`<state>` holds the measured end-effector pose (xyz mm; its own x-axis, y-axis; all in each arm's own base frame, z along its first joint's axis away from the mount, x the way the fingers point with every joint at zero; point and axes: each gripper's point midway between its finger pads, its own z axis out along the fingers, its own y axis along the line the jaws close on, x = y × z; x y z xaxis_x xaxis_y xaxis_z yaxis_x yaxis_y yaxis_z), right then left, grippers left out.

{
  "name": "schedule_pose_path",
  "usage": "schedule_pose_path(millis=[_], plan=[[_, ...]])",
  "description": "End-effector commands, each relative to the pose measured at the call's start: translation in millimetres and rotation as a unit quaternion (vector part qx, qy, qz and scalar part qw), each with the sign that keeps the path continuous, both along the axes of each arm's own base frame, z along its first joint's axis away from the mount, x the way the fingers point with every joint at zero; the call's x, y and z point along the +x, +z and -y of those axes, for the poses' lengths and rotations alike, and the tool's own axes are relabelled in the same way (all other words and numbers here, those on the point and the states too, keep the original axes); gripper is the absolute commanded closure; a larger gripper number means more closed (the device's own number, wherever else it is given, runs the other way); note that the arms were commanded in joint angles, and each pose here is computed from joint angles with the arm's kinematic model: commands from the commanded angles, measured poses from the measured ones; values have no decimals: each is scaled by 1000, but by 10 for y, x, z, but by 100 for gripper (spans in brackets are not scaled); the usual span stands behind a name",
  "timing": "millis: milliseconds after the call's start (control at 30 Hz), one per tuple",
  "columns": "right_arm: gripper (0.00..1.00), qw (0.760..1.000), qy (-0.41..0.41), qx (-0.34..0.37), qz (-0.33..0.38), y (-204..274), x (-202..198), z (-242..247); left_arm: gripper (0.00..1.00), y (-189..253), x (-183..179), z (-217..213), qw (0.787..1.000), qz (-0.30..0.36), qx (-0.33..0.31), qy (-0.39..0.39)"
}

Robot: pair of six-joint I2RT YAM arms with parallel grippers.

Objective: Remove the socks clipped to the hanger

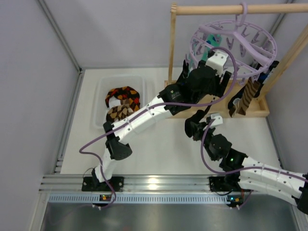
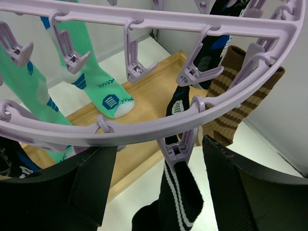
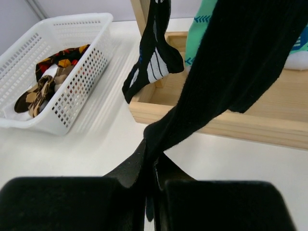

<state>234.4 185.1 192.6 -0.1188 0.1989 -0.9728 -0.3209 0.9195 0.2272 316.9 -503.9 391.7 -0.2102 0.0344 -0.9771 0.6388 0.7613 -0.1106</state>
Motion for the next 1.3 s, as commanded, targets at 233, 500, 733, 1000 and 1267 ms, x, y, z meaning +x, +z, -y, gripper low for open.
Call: schedule_pose_path(millis=[233,500,733,1000,1267], plan=[[100,1000,-5,17,12,223,-3,-26,23,433,-195,-29,997,-4,-76,-21],[100,1000,-14,16,15,254,-7,35,23,485,-304,-285,996,-10,-80,25],[100,1000,-15,15,14,257,-1,32,23,621,-491,-296,995,-14,-96,-3],[100,1000,-10,19,14,285,-12,19,25,601,-414,-160,996,4,-85,2],[100,1000,-8,14,14,299,-10,6,30,493,-338,73,997,14,-74,-12]])
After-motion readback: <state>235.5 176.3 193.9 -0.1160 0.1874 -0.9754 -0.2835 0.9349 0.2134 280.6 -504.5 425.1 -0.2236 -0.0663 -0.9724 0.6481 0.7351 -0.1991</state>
